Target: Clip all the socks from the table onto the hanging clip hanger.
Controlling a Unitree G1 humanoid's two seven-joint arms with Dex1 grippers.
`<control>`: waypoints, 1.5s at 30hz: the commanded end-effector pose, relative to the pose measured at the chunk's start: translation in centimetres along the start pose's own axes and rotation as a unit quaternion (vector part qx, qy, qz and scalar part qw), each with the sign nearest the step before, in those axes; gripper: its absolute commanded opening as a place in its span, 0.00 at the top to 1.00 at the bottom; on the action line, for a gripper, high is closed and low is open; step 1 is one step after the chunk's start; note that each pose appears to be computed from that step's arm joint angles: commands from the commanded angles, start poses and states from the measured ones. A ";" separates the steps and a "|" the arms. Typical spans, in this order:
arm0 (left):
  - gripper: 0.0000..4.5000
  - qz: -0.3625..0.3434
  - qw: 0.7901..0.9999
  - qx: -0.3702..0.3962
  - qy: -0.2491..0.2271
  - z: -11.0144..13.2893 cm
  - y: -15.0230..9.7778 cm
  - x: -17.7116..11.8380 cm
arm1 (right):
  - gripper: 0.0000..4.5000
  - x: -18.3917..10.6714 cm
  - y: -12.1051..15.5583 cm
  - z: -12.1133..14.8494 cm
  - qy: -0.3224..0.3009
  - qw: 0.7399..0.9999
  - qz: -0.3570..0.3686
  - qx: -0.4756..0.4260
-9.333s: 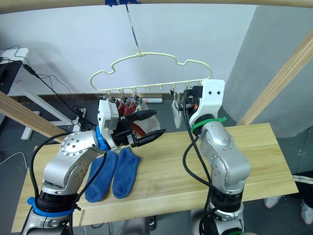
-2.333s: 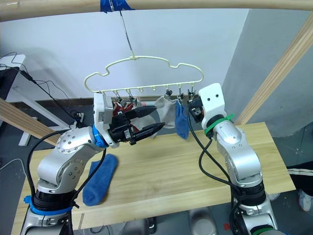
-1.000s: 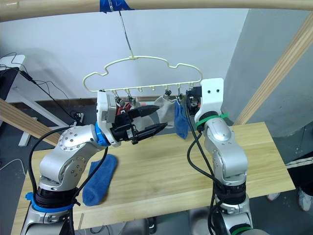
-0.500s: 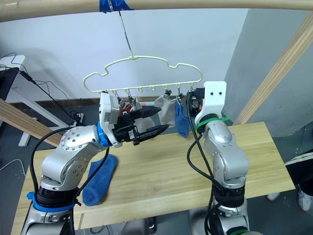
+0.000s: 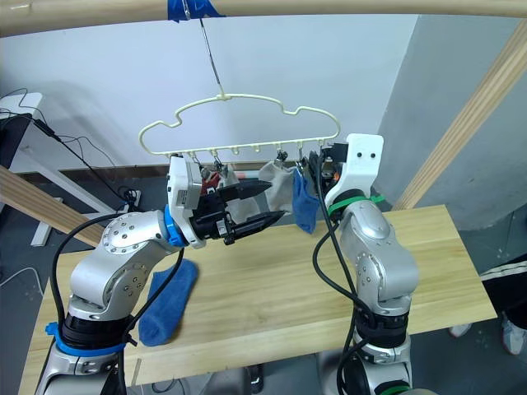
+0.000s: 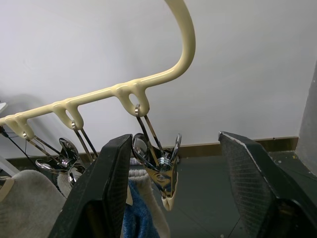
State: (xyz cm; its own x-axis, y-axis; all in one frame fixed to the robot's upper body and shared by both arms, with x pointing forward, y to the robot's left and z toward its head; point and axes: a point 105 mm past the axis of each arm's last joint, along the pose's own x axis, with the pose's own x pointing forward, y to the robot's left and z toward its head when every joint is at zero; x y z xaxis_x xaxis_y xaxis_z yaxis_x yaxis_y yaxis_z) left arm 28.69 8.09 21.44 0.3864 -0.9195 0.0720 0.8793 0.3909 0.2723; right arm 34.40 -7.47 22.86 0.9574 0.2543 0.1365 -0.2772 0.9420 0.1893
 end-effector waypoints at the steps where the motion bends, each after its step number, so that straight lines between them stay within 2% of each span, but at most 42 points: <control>1: 0.33 -0.005 1.000 0.017 -0.014 0.8 -0.2 0.1 | 0.36 -0.1 0.8 1.6 -0.033 0.999 0.014 0.008; 8: 0.33 -0.005 1.000 0.017 -0.013 0.7 -0.2 0.2 | 0.36 -0.1 1.0 1.5 -0.032 0.999 0.017 0.011; 11: 0.32 -0.006 1.000 0.017 -0.013 0.6 -0.2 0.2 | 0.48 -0.2 1.1 1.5 -0.033 0.999 0.019 0.014; 15: 0.32 -0.006 1.000 0.015 -0.012 0.6 -0.3 0.1 | 0.80 -0.2 1.2 1.5 -0.033 0.999 0.020 0.015; 19: 0.32 -0.003 1.000 0.011 -0.013 0.4 -0.3 0.0 | 1.00 -0.2 1.2 1.5 -0.033 0.999 0.021 0.014; 25: 0.32 0.042 0.999 0.003 -0.003 -0.9 -0.2 -0.6 | 1.00 -0.2 1.2 1.6 -0.036 0.999 0.024 0.010; 29: 0.32 0.110 0.993 -0.001 0.040 -3.5 -0.2 -2.0 | 1.00 -0.2 1.2 1.7 -0.037 0.999 0.026 0.007; 32: 0.32 0.191 0.978 -0.034 0.079 -6.2 0.3 -4.0 | 1.00 -0.2 1.3 1.7 -0.039 0.999 0.029 0.000; 34: 0.21 0.238 0.967 -0.044 0.085 -7.2 0.5 -5.4 | 1.00 -0.2 1.3 1.8 -0.040 0.999 0.031 -0.001; 36: 0.10 0.330 0.936 -0.048 0.118 -9.3 1.0 -8.2 | 1.00 -0.1 1.3 1.8 -0.039 0.999 0.031 -0.002; 37: 0.03 0.387 0.910 -0.056 0.136 -10.5 1.2 -10.1 | 1.00 -0.1 1.3 1.7 -0.038 0.999 0.032 -0.003; 38: 0.01 0.421 0.893 -0.062 0.147 -11.2 1.3 -11.3 | 1.00 -0.1 1.3 1.7 -0.037 0.999 0.033 -0.004; 39: 0.01 0.440 0.883 -0.065 0.152 -11.6 1.3 -11.9 | 1.00 -0.1 1.3 1.7 -0.037 0.999 0.034 -0.005; 43: 0.01 0.527 0.816 -0.124 0.203 -15.2 0.6 -17.0 | 1.00 0.0 1.4 1.7 -0.035 0.999 0.039 -0.006; 45: 0.01 0.535 0.802 -0.140 0.225 -16.4 0.0 -18.3 | 1.00 0.0 1.5 1.7 -0.034 0.999 0.042 -0.007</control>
State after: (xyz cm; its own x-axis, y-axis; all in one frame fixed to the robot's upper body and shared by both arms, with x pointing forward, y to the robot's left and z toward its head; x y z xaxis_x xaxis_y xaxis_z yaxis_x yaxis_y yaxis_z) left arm 26.68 24.70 4.63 0.9704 0.0018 -0.2414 0.0106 0.9987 0.0500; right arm 34.32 -6.78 23.40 0.9409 0.2988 0.1595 -0.3242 0.9309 0.1683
